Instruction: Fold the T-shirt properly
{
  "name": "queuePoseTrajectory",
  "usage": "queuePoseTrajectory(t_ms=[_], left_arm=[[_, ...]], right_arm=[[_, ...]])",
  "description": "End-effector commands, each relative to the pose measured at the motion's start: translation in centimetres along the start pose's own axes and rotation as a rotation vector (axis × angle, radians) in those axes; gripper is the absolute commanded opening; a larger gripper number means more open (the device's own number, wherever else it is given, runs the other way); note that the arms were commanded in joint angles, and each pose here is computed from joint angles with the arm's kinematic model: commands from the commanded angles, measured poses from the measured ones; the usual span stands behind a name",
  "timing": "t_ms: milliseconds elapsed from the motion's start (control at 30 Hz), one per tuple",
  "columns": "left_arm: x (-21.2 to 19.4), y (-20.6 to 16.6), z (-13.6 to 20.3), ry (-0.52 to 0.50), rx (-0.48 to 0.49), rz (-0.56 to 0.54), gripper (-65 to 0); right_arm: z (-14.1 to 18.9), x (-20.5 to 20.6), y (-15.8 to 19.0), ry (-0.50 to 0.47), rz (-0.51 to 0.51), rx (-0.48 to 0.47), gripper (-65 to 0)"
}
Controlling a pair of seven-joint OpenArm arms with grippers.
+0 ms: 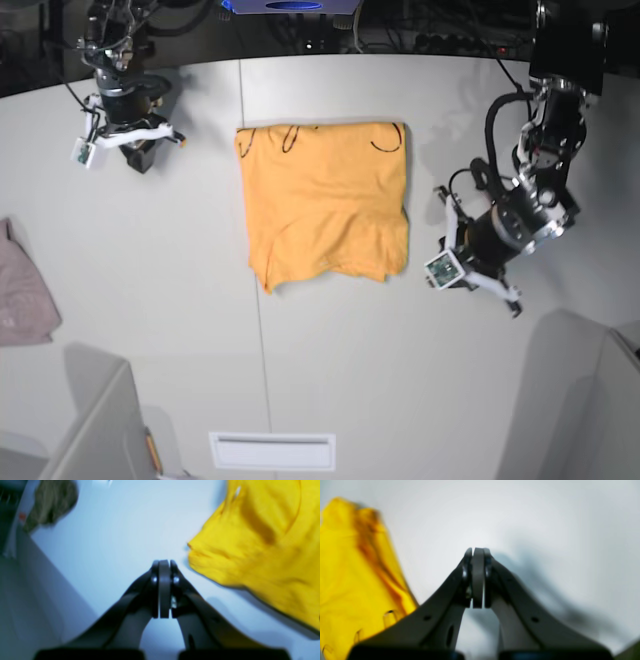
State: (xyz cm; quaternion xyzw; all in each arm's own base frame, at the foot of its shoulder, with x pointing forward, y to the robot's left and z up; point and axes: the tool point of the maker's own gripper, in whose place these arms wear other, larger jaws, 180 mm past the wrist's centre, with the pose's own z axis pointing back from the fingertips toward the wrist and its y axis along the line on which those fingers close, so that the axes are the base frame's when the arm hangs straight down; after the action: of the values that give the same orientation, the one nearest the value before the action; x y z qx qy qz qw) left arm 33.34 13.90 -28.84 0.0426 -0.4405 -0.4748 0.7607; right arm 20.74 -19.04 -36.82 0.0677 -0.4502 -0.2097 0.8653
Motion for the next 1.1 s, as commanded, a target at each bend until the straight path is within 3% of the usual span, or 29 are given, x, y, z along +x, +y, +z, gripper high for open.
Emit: queuePoseTrajectory(t_ms=[0,200,333,700,800,1000,1067], left_arm=[[-0.1,0.7,1.3,-0.034,0.040,0.025,-65.0],[-3.9,-5.9,6.8,-0.259,0.029,0.306,-65.0],[-5.1,-11.1,10.9,-0.352,0.004,0.481,-65.0],[-12.5,-23.3,16.9,-0.341,0.066,1.002,-65.0],[-15.1,-27.0,18.4,-0.290,0.083,1.120,-65.0],[-20.5,-33.8,19.3,-0.105,0.078,1.275,-65.0],[-22.5,-35.5,19.4,-0.031,0.087,1.306,-65.0]], right_arm=[[0.7,0.8,0.1,-0.044,0.024,0.020,-65.0],[4.0,-0.1,2.1,-0.131,0.105,0.193,-65.0],[6.8,-2.4,1.5,-0.107,0.106,0.213,-65.0],[12.0,-7.5,-2.4,0.085,0.148,0.139,-65.0],[13.8,-9.6,-3.3,0.169,0.141,0.112,-65.0],[18.1,-19.1,-2.6,0.570,0.089,0.132,-65.0],[18.9,-22.3,-2.8,0.658,0.059,0.130,-65.0]])
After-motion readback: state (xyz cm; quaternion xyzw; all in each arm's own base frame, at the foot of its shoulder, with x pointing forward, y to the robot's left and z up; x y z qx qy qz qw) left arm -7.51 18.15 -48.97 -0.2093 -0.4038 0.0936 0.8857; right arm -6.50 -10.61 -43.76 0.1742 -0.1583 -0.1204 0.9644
